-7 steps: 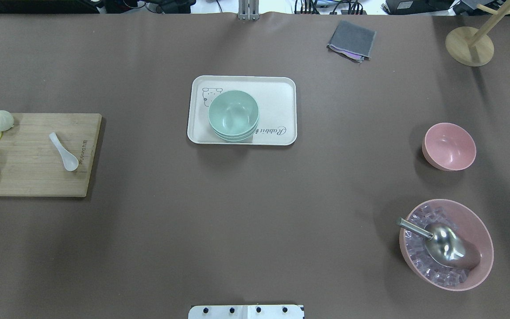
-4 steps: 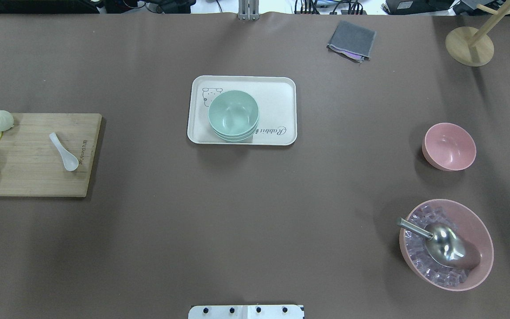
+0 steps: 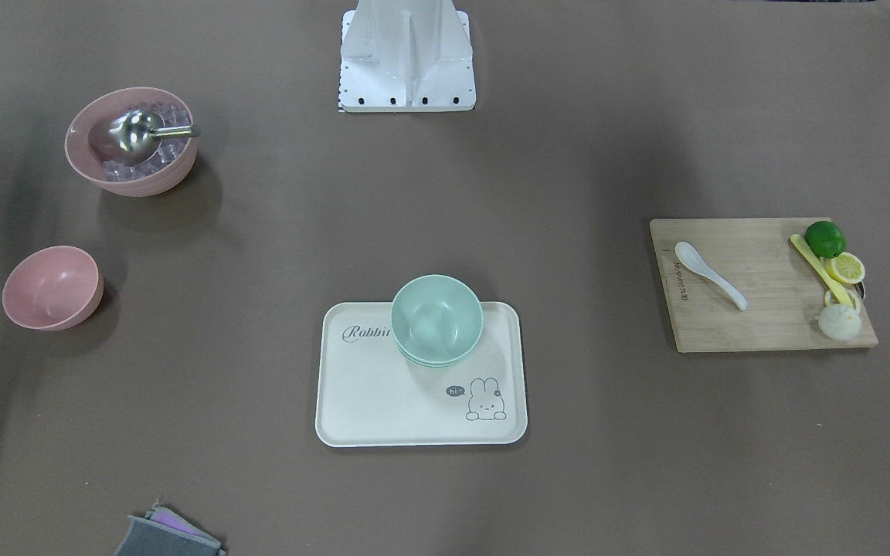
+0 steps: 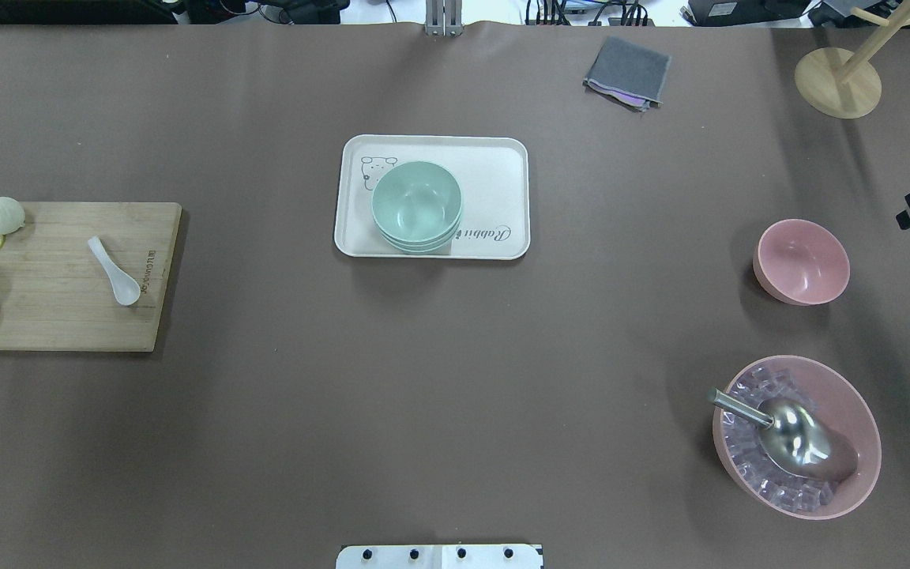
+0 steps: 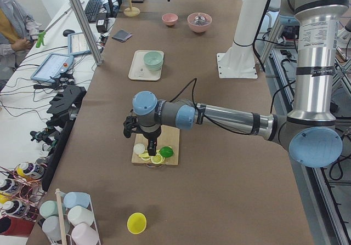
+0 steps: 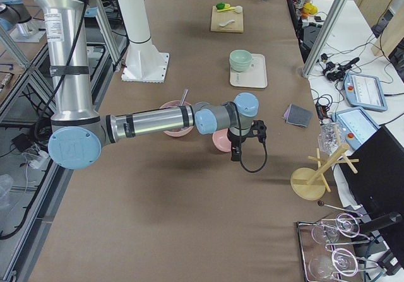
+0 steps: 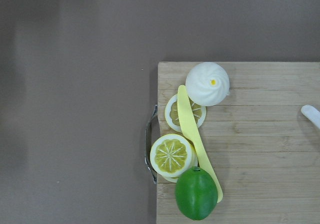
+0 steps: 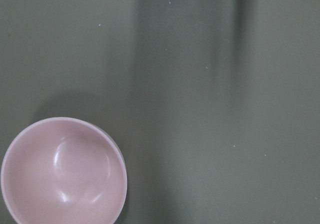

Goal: Stack pink bowl on green and place spoon
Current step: 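Reach the right gripper down and grasp the pink bowl rim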

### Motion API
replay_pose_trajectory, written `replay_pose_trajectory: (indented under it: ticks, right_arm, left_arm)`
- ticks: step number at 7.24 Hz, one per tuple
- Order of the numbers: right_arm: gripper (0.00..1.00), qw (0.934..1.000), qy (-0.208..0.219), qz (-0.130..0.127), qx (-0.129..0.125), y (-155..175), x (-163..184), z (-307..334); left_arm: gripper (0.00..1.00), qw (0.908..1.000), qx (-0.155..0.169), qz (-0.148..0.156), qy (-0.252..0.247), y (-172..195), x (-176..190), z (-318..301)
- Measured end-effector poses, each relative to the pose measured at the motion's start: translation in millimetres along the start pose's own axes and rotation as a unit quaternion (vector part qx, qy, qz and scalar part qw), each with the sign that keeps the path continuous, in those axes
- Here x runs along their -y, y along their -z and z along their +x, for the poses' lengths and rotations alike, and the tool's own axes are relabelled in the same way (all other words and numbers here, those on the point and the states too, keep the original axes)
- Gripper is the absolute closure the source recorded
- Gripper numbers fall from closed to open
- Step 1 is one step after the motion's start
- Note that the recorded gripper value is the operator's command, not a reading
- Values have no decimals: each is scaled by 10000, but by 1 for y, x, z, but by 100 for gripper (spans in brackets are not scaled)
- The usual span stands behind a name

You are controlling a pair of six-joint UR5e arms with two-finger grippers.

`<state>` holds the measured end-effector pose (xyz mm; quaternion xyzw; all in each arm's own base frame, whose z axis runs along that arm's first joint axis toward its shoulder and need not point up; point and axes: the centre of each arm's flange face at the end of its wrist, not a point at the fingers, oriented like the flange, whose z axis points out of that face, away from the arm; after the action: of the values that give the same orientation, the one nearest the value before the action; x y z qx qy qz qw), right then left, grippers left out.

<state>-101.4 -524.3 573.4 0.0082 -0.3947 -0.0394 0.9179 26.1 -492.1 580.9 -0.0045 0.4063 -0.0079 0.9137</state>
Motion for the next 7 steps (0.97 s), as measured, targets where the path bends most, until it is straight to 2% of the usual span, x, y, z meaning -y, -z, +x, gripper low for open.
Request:
replay_pose_trajectory:
  ticks: [2, 4, 7]
  right_arm:
    - [5, 9999, -70, 97, 118, -50, 4, -9]
    - [20, 9998, -100, 19, 169, -73, 0, -24]
    - [100, 9997, -129, -61, 197, -82, -3, -32]
  left_arm:
    - [3, 9996, -84, 4, 280, -38, 5, 29]
    - [3, 9992, 4, 115, 390, -64, 5, 50]
    - [3, 9991, 90, 104, 391, -78, 4, 60]
